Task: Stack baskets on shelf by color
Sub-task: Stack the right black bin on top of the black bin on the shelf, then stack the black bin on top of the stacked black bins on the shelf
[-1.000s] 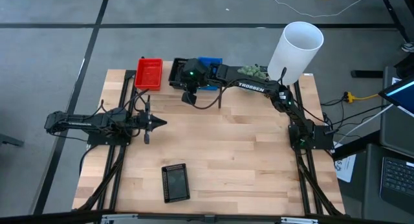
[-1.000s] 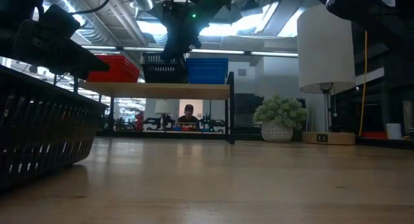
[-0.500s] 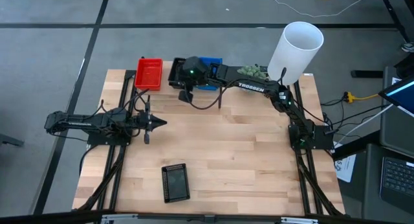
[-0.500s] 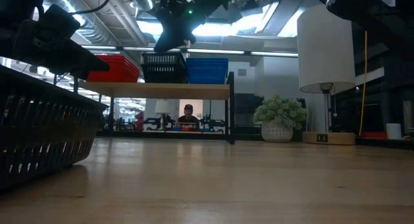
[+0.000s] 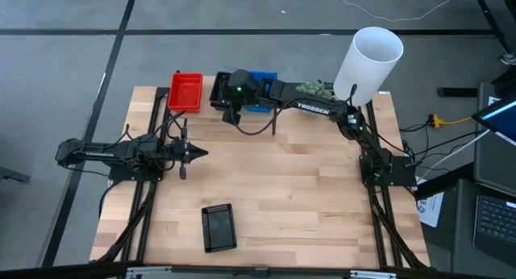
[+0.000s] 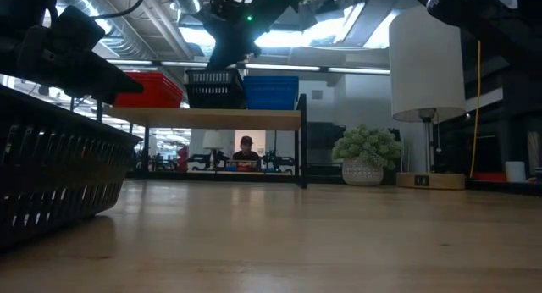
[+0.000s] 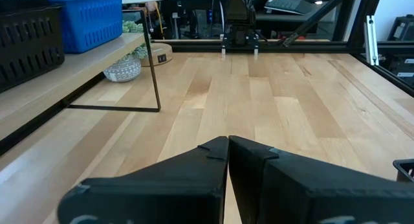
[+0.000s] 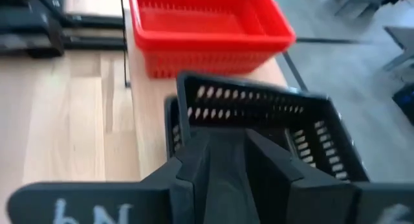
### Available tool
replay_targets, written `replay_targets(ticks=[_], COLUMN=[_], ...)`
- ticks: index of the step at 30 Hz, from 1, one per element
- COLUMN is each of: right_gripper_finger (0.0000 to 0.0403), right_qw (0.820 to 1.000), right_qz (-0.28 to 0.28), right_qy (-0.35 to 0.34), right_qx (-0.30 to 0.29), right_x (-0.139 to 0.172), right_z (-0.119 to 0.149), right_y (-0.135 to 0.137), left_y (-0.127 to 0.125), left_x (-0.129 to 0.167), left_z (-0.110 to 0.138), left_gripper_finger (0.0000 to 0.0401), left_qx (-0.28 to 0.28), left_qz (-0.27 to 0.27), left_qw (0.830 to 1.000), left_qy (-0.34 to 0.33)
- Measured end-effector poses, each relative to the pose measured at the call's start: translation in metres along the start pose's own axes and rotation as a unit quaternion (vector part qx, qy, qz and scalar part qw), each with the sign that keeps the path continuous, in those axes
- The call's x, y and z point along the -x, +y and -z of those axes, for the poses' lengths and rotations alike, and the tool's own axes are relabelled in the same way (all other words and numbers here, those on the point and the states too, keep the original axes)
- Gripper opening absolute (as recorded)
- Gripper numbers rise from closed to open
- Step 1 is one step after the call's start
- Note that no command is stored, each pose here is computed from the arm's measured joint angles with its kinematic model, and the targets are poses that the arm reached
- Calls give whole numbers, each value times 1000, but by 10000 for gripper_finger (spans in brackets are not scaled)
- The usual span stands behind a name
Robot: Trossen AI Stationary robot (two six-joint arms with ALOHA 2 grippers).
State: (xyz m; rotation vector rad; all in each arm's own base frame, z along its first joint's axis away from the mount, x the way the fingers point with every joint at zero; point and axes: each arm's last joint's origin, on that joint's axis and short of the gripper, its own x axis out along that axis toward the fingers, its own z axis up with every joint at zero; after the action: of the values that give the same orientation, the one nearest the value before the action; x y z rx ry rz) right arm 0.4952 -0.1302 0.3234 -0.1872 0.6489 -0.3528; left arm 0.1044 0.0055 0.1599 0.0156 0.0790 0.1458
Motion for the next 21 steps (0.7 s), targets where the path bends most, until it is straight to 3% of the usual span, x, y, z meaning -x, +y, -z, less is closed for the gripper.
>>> replay_targets(ticks=[21], right_gripper_finger=[94], right_qw=[999], right_qz=[-6], right_qy=[35], right_qx=[-21], right_x=[0], right_z=[7], right_y=[2], left_y=[0], left_x=[0], left_z=[0], left_gripper_finger=[5], left_qx=[0], left_qz=[0], left_qw=[1000], left_qy=[0])
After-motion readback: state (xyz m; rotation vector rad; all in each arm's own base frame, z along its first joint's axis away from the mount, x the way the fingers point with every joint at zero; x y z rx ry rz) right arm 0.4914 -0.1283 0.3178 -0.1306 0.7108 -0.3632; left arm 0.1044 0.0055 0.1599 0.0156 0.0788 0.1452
